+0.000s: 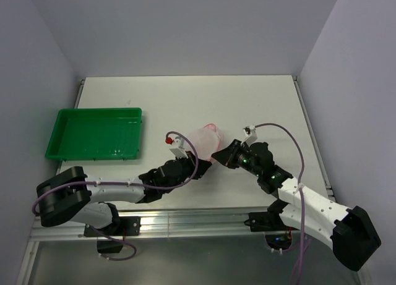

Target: Place the bra in the laundry bag and zip it closed

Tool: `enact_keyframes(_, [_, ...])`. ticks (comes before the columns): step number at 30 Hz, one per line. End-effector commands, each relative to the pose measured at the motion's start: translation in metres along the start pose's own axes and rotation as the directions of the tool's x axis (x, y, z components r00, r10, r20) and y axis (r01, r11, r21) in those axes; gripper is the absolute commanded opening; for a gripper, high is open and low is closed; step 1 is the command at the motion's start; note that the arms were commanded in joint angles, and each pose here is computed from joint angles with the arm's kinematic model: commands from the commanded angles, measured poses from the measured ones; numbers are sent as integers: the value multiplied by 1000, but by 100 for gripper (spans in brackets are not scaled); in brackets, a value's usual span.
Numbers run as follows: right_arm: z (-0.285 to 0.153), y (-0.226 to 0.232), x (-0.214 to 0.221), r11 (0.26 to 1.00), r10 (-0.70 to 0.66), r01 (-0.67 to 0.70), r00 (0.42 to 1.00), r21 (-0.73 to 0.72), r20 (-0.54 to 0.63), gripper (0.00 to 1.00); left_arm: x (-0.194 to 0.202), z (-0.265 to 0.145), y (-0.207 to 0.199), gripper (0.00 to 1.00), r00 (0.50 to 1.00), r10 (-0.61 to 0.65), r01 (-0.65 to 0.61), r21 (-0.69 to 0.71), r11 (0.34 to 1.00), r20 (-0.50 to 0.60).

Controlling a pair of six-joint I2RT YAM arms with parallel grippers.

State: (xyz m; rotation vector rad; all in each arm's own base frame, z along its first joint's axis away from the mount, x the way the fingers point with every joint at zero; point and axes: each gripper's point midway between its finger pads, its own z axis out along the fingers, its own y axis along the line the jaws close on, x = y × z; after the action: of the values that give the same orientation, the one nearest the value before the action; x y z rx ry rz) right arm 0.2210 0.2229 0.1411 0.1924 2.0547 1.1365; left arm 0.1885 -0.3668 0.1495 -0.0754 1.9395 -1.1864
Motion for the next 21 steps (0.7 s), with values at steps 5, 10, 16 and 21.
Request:
enact_keyframes(5, [5,20,-46,1000,-28,28,987,-2,159,0,-10,-9,-2,0,999,19,-19,1,1000,45])
enact_keyframes(10, [3,14,-63,998,-64,61,982,21,179,0,-20,-28,21,0,995,35,-29,-64,997,89])
enact_keyframes(16, [4,-2,-111,994,-99,89,973,60,206,0,-45,-68,67,0,978,66,-22,-219,975,198])
enact_keyframes(21, [30,8,-127,988,-151,147,978,41,140,0,-62,-79,63,0,967,87,-33,-225,974,238])
